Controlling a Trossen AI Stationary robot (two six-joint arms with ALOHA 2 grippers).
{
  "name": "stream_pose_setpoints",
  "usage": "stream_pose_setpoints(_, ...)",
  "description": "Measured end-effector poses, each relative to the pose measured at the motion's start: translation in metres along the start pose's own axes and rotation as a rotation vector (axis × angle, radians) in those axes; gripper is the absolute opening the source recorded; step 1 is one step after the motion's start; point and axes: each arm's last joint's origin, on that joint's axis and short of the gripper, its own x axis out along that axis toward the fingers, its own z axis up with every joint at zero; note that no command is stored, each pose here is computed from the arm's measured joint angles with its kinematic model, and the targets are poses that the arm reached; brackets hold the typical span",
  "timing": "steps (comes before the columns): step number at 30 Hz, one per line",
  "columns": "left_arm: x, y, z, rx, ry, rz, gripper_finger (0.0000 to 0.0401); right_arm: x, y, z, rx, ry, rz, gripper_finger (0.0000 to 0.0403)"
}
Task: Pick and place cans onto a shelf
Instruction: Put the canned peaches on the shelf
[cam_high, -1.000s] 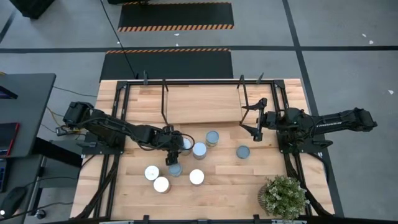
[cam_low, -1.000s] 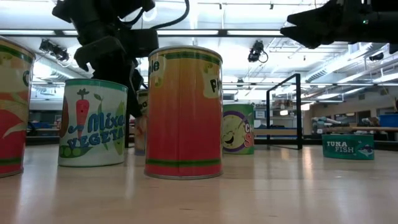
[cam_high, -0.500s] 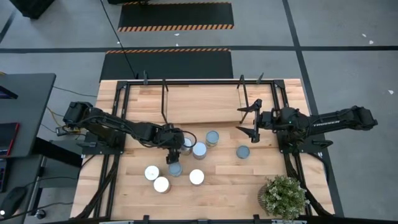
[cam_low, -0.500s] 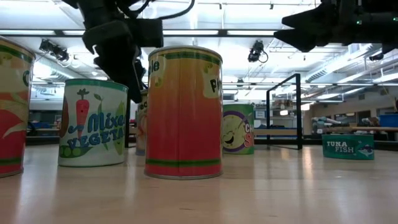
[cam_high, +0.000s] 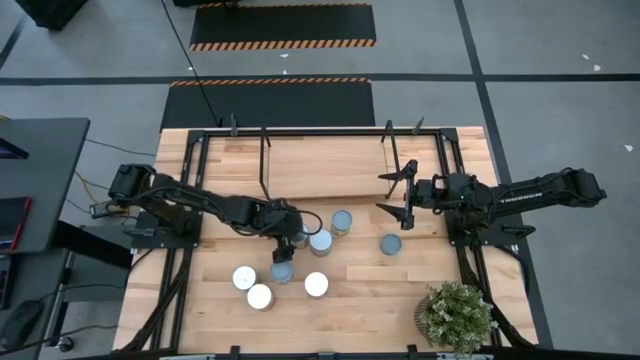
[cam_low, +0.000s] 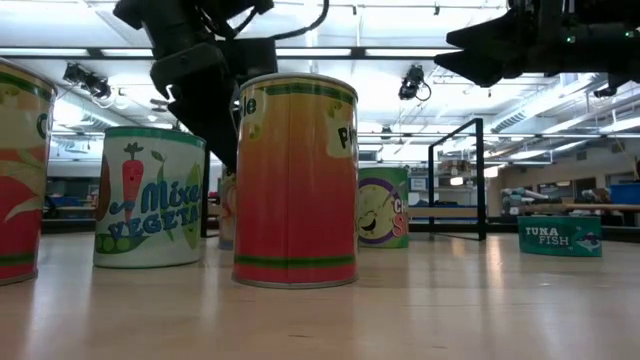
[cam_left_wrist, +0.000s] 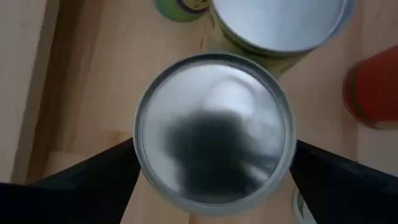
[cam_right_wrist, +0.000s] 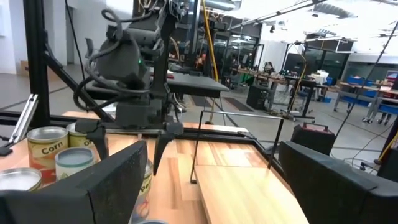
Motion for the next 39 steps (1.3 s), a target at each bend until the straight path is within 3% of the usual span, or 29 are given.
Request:
stream_pose_setpoints(8,0.002,0.004,0.004,-0.032,-0.027,-0.005,0.0381,0.0,0.0,0.001,0.001,-0.015,-0.003,0.0372)
stream_pose_setpoints(18,0.0,0.006,0.005,-0.06,-0.026,-0.003,0.0311,0.0,0.0,0.0,0.003,0.005,-0.007,0.0372)
stream_pose_setpoints(26,-0.044,0.029,0.046,-0.009,0.023,0.078,0.0323,0.0,-0.001,0.001,0.005,-0.005,-0.014,0.0372)
stream_pose_setpoints(32,-0.074,0.075,0.079,0.003,-0.057,0.193,0.0321,0.0,0.0,0.001,0.024,-0.005,-0.012,0.0372)
stream_pose_setpoints(39,-0.072,0.157,0.068,-0.122,-0.019,0.218,0.0321,0.0,0.0,0.0,0.023,0.002,-0.011,0.0372)
